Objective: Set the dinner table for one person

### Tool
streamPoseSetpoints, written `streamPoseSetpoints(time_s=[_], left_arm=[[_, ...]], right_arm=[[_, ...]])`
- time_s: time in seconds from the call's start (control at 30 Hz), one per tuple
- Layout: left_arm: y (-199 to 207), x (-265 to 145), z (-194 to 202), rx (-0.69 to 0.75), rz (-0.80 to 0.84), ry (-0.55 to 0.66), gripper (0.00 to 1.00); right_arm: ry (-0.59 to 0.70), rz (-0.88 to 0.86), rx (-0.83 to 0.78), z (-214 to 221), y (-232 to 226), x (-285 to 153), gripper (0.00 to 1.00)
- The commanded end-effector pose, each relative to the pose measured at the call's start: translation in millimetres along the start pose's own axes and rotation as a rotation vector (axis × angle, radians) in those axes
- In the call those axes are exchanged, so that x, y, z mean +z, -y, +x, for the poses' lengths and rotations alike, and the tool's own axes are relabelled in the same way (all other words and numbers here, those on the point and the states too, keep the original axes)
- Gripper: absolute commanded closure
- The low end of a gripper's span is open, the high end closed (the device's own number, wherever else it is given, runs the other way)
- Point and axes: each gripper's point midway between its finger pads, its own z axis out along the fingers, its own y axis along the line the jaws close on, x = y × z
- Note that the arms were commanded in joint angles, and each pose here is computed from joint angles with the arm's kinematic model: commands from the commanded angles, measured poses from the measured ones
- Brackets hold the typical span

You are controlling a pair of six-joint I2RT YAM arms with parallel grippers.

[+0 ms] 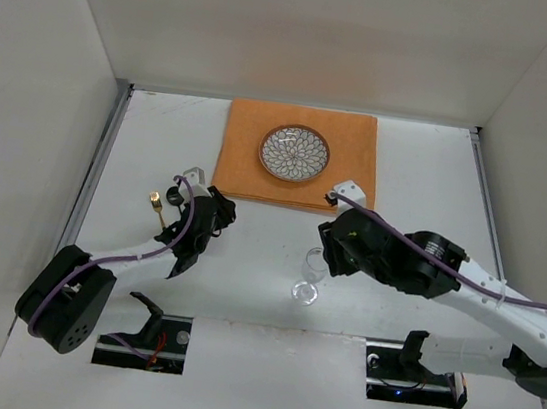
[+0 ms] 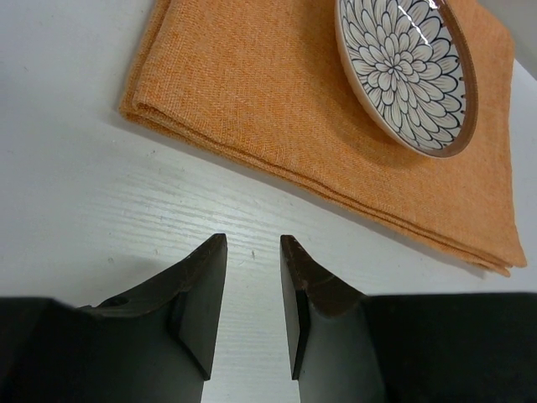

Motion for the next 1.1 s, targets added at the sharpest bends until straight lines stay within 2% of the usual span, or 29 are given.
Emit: streamPoseSetpoints(time_s=[0.0, 0.23, 0.6, 0.83, 1.07], left_arm=[[14.5, -0.3, -11.6, -0.026, 0.039, 0.035, 0.7], [14.4, 0.7, -10.8, -0.033, 0.042, 0.03, 0.7], [13.7, -1.4, -14.3, -0.047, 0.047, 0.038, 0.69], [12.5, -2.5, -16.0, -0.054, 0.047, 0.044, 0.69], [10.7, -2.6, -17.5, -0.059, 0.043, 0.048, 0.68]], right_arm=[[0.011, -0.053, -0.017, -8.2, -11.7, 3.7, 0.53], [-0.016, -0.064, -0.031, -3.5, -19.8, 20.0, 0.56], [-0.068, -0.019, -0.04, 9.9, -8.9, 32.7, 0.71], [-0.021, 0.004, -0.025, -6.0, -3.2, 22.8, 0.81], [0.053, 0.004, 0.002, -26.6, 1.0, 7.4, 0.83]])
